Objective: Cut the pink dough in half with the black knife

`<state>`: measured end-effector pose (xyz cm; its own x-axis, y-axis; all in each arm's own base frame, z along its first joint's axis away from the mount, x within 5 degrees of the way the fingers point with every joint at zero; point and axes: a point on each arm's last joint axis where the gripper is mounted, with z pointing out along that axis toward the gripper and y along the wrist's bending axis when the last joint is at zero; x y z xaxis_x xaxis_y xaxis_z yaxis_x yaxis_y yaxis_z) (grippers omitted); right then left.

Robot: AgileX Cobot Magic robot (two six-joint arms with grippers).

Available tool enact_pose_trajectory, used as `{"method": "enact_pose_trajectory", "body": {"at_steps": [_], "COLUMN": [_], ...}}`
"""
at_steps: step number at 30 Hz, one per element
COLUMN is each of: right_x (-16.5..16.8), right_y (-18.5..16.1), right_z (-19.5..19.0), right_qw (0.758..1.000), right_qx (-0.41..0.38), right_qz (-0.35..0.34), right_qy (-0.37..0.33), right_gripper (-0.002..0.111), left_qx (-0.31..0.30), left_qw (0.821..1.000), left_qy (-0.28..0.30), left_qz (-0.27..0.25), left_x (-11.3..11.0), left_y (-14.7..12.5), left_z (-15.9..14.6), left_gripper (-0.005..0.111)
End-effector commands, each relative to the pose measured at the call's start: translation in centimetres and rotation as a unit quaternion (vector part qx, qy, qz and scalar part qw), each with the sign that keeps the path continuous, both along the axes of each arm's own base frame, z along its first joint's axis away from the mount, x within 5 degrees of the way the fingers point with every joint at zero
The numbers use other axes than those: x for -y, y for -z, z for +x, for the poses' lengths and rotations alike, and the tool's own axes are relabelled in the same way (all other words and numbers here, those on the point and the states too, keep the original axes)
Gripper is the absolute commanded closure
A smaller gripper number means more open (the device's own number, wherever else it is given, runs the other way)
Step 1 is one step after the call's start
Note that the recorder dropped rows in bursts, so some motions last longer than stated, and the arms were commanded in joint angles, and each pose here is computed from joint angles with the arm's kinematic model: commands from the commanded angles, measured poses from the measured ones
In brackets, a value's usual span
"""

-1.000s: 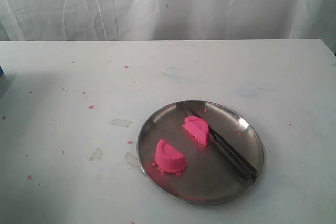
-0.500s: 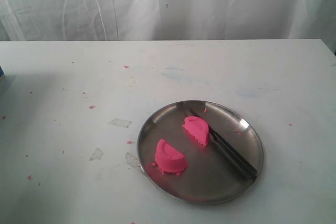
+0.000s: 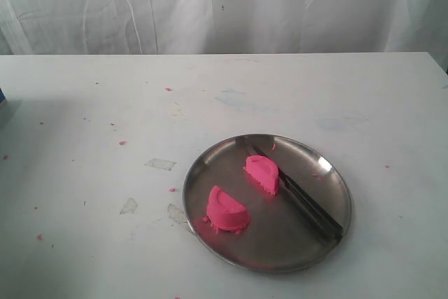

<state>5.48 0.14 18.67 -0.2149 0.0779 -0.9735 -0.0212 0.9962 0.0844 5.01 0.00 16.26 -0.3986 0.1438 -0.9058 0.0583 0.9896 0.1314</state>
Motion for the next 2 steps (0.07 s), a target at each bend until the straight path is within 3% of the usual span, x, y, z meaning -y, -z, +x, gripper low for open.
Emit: {"method": "enact_pose_trajectory", "body": {"at_steps": [1,2], "right_x": [0.01,0.01], "right_y": [-0.01,-0.01], "right_z": [-0.03,-0.03], "right_qw": [1.000,1.000], "right_qx": [0.005,0.005], "right_qz": [-0.003,-0.003], "right_qy": [0.001,0.001], "right_gripper": [0.108,0.108], "left_qx": [0.002,0.002], "left_qw": [1.000,1.000], "left_qy": [0.003,0.003], "left_qz": [-0.003,-0.003], "left_x": [0.05,0.05], "left_y": [0.03,0.03], "left_z": [-0.01,-0.01], "left_gripper": [0.107,0.107]}}
